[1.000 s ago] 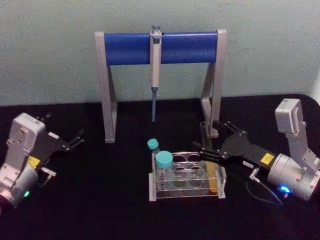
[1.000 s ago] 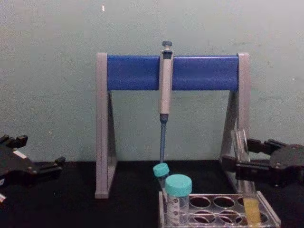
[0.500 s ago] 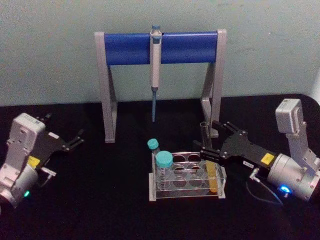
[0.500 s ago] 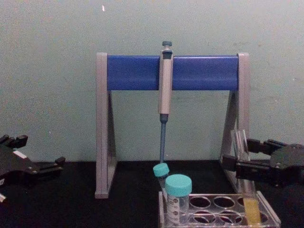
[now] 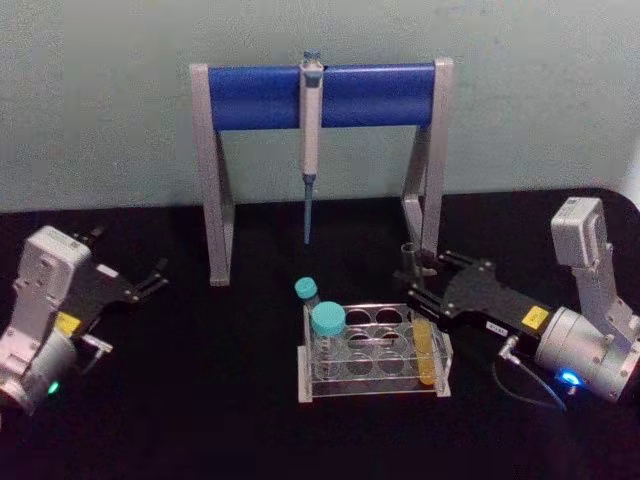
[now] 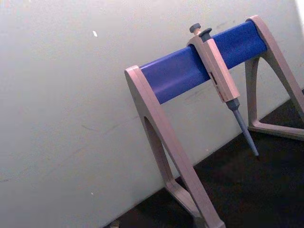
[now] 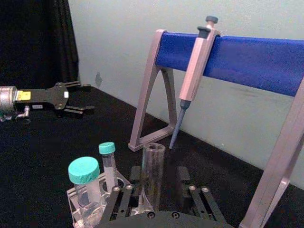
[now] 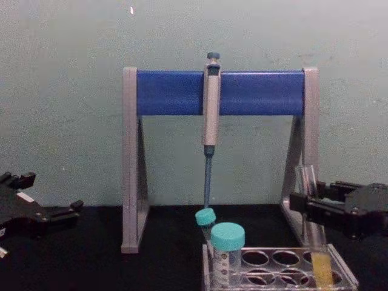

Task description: Pick up the test tube from the test tube rack, shake it, then place it back into the test tube rack.

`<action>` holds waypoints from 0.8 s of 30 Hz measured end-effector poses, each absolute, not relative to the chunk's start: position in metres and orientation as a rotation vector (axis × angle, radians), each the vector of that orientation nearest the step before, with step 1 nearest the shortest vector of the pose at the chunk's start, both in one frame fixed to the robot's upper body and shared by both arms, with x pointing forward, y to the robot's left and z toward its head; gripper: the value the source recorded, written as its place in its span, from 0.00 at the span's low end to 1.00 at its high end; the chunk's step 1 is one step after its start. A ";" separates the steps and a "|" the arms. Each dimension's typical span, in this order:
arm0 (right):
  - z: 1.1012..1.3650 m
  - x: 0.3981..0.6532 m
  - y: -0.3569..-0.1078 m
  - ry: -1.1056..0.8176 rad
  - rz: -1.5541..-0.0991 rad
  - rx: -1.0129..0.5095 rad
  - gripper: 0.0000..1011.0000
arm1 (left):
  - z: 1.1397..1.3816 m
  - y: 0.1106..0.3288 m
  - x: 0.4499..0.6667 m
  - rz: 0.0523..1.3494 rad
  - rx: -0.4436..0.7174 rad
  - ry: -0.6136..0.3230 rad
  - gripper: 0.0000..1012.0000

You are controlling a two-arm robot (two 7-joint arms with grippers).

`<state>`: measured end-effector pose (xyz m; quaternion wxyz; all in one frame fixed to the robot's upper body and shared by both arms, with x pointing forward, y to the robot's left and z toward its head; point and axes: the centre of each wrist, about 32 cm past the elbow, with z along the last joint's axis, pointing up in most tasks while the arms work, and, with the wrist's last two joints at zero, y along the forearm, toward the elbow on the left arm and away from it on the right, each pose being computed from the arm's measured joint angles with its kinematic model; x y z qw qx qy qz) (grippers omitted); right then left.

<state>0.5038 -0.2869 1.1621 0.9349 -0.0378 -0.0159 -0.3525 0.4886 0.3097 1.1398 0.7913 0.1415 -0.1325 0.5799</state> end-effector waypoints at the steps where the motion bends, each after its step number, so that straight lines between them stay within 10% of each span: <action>1: 1.162 0.504 -0.287 -0.033 -0.721 -0.077 0.50 | 1.140 0.310 0.489 1.248 0.304 -0.285 0.99; 9: 1.162 0.504 -0.287 -0.033 -0.721 -0.077 0.25 | 1.140 0.310 0.489 1.248 0.304 -0.285 0.99; 24: 1.162 0.504 -0.287 -0.033 -0.721 -0.078 0.24 | 1.140 0.310 0.489 1.248 0.304 -0.285 0.99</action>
